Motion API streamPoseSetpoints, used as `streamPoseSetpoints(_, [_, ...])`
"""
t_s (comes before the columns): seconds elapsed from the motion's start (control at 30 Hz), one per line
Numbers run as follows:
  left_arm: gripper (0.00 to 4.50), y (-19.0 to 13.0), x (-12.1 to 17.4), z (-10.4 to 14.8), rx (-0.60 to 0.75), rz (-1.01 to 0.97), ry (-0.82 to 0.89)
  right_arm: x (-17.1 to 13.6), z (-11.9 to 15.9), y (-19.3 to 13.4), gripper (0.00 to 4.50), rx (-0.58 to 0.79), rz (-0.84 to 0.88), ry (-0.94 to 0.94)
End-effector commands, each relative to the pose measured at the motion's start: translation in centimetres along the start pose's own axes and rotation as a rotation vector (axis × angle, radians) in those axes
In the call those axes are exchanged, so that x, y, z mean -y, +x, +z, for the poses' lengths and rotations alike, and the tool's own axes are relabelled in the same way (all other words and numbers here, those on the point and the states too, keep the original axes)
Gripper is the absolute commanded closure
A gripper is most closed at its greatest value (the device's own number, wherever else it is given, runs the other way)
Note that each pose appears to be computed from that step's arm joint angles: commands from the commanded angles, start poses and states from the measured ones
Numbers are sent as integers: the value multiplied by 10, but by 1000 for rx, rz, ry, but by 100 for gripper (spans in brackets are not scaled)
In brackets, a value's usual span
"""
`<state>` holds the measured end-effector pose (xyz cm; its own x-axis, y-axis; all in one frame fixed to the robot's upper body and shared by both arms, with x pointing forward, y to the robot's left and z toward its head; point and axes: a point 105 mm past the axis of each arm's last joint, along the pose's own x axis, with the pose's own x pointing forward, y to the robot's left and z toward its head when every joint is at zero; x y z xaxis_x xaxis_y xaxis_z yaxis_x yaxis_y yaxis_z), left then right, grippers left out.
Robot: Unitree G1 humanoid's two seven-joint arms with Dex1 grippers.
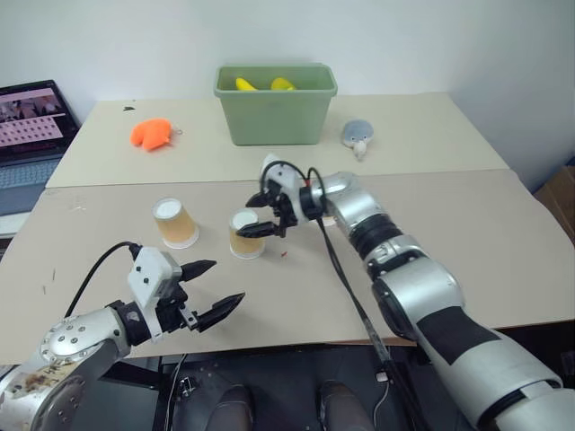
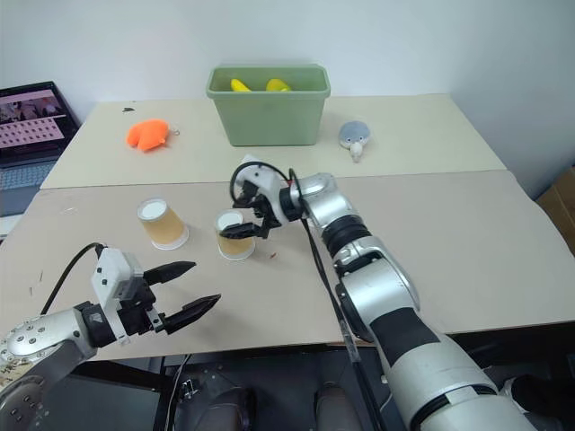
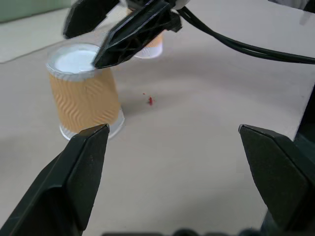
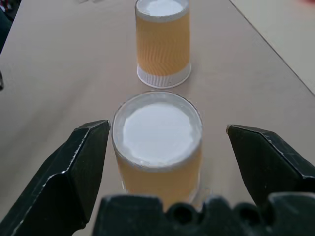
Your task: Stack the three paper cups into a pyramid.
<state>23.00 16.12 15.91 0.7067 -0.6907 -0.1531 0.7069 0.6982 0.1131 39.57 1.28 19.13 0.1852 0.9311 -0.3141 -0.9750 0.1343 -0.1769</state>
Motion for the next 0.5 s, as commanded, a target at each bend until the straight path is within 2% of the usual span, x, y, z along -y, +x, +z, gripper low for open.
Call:
streamPoseSetpoints(0.03, [0,4,4,11,55,9,64,3,18,-27,6,86,-57,-10])
streamPoseSetpoints(0.2, [0,6,7,11,70,5,68,8,19,-75,6,155,-253,60])
streamPoseSetpoints(0.37, [0,4,7,10,65,5,70,-24,0,-120,6,155,-385,160])
streamPoseSetpoints(0.5, [0,5,5,11,64,-4,75,-40,-14,-138,6,110,-483,211])
